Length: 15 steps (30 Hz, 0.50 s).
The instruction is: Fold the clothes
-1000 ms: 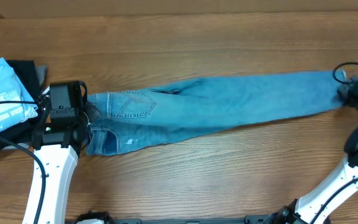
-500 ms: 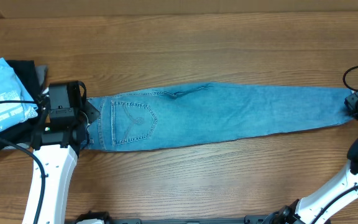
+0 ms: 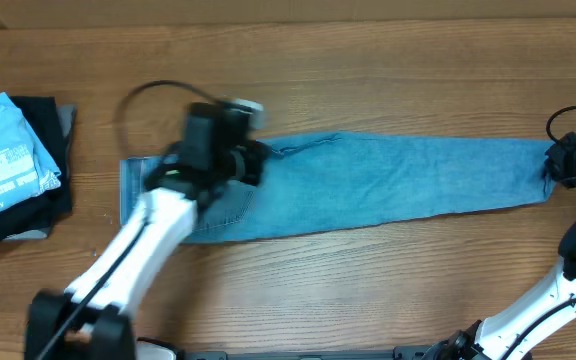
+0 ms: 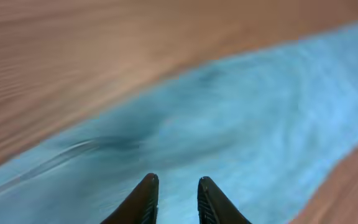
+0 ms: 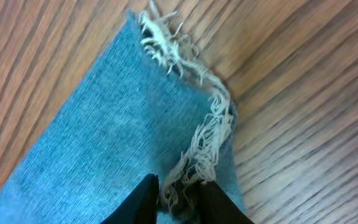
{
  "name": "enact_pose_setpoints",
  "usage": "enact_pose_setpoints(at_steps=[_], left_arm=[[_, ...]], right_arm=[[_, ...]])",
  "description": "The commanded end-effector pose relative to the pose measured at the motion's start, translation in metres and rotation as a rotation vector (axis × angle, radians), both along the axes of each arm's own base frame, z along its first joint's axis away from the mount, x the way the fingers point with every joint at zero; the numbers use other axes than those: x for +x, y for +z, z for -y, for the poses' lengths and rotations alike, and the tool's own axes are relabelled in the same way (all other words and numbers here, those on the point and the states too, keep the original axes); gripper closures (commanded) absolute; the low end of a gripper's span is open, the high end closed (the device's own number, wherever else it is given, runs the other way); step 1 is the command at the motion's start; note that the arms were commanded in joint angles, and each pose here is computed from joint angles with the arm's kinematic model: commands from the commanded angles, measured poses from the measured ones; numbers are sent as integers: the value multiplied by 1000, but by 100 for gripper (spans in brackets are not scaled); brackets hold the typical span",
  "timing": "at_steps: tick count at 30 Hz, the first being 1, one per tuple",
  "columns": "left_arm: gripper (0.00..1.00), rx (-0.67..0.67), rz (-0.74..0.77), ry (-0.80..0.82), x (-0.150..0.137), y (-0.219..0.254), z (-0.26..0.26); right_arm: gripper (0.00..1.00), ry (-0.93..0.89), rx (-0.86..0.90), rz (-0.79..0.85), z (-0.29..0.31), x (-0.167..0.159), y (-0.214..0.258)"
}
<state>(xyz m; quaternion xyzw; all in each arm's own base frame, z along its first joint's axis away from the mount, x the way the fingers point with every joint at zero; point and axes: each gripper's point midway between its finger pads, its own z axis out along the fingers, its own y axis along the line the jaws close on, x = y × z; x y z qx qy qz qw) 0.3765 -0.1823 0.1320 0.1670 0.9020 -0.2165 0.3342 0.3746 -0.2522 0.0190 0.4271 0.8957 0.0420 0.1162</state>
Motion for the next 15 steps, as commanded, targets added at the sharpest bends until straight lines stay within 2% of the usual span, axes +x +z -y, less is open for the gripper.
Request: enact_pose_setpoints(at_steps=[1,4,6,9,11,15], left_arm=[[54,124,44,-151,19,-15,62],[51,198,-8,-181,44,-43,77],[49,355,-25,-158,59,-54,59],[45,473,-68,-119,53,-62,36],[42,498,-77,-121,51,-64,31],[41,542,-82,-127,48,-70,24]], right_arm=[[75,30,13,63,-7,9,18],[75,30,13,63,-7,9,18],[74,30,12,64,-7,9,18],[74,30,10,67,-6,10,18],[74,30,10,67,-6,9,18],[74,29,13,63,-7,9,18]])
